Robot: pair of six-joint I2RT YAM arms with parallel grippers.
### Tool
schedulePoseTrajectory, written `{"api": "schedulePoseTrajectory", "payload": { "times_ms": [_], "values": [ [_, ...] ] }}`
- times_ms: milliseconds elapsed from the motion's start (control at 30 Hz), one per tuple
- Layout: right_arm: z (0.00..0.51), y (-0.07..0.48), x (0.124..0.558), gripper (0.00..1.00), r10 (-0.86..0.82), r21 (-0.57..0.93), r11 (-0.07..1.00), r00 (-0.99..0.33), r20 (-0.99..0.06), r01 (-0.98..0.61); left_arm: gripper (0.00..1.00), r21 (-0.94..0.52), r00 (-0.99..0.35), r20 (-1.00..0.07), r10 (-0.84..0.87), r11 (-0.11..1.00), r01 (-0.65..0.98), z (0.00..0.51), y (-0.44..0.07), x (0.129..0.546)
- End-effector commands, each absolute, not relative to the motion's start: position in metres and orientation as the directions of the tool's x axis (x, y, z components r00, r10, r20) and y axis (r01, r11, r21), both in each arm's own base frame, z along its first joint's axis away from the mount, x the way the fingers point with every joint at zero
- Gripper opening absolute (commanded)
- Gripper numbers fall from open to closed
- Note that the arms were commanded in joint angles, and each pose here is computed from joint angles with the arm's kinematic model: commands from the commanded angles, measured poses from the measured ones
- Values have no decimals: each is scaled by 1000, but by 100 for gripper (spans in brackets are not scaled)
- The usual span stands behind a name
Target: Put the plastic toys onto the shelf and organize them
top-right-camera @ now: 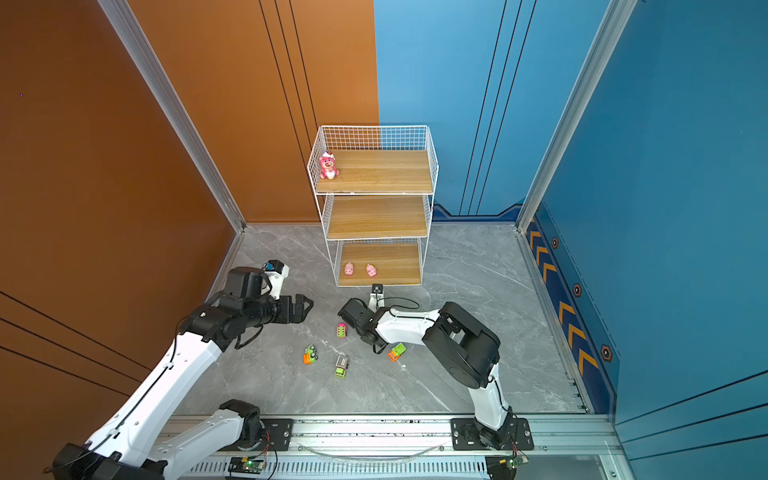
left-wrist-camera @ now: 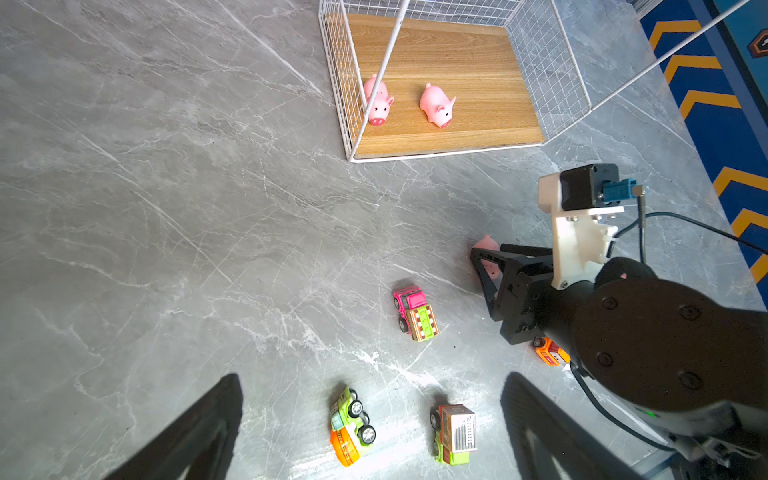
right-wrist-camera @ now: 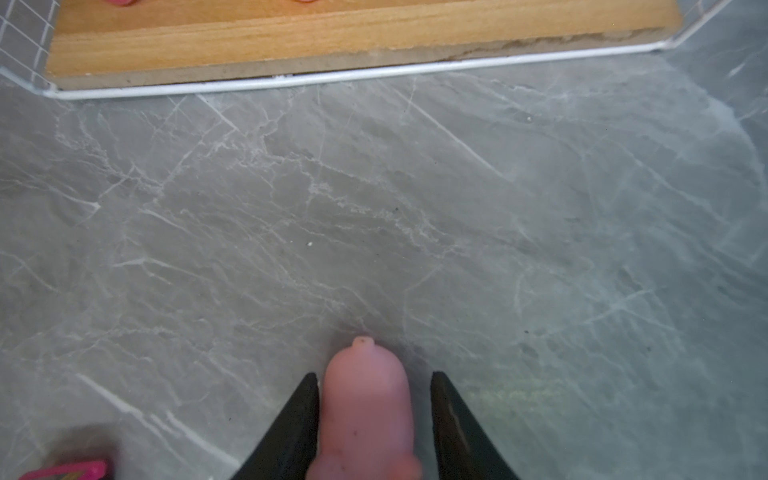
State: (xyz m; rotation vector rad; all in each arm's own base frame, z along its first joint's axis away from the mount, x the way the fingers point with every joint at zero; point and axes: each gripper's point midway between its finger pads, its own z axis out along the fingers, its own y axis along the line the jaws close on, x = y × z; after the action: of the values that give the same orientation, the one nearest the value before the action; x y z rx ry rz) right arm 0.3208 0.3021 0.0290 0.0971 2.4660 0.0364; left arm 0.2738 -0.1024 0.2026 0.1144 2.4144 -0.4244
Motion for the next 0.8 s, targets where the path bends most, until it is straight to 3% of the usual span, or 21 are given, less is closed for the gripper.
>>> {"api": "schedulePoseTrajectory", "payload": {
  "times_ms": [0, 267, 767],
  "values": [
    [25, 302, 323, 40, 73, 48, 997, -783, -617, 55, 98, -275, -761, -648, -30, 941, 197, 205, -104, 273],
    [41, 300, 327, 26, 37, 37, 999, -770, -638, 18, 98, -274, -761, -648, -29, 941, 197, 205, -104, 273],
    [82, 259, 394, 26, -71, -9, 996, -719, -691, -91, 98, -271, -770, -637, -25, 943, 193, 201, -104, 274]
  ]
}}
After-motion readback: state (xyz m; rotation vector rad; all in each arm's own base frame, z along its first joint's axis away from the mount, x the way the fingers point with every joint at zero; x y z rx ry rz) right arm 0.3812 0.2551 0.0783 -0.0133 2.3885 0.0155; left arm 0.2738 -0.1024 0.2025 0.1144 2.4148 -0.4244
